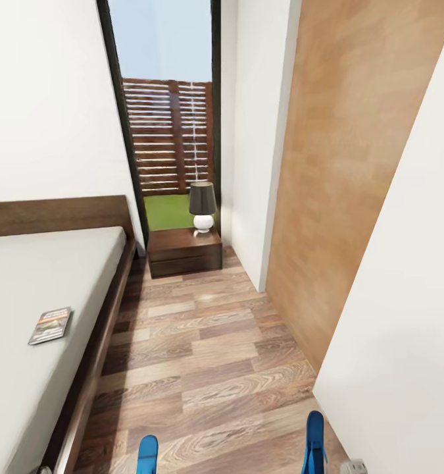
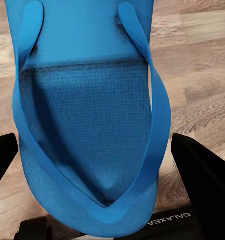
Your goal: In the bedroom, move the book from the bed onto either nightstand, and place the two sandals side by side next to the bed.
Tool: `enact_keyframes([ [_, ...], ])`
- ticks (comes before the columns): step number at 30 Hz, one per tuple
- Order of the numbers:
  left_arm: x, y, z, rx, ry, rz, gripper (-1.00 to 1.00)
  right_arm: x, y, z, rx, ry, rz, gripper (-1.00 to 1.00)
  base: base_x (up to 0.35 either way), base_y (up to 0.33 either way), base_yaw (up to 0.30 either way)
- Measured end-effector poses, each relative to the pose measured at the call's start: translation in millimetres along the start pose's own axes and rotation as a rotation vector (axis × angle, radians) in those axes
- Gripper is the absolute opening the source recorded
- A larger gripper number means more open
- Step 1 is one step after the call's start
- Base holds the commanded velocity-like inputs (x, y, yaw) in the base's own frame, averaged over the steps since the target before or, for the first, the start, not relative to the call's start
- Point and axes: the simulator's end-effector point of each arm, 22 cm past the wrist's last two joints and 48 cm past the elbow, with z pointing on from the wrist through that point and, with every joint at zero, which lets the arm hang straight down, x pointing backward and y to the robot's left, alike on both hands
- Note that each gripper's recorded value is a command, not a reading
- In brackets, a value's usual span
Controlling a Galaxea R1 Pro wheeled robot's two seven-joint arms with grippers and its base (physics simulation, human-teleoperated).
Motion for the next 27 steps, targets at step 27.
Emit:
enact_keyframes([
  [27, -0.1, 0.0, 0.0, 0.000, 0.000, 0.000, -1.00, 0.9, 10.2, 7.3, -0.016, 0.000, 0.002, -1.00, 0.115, -0.052, 0.139],
])
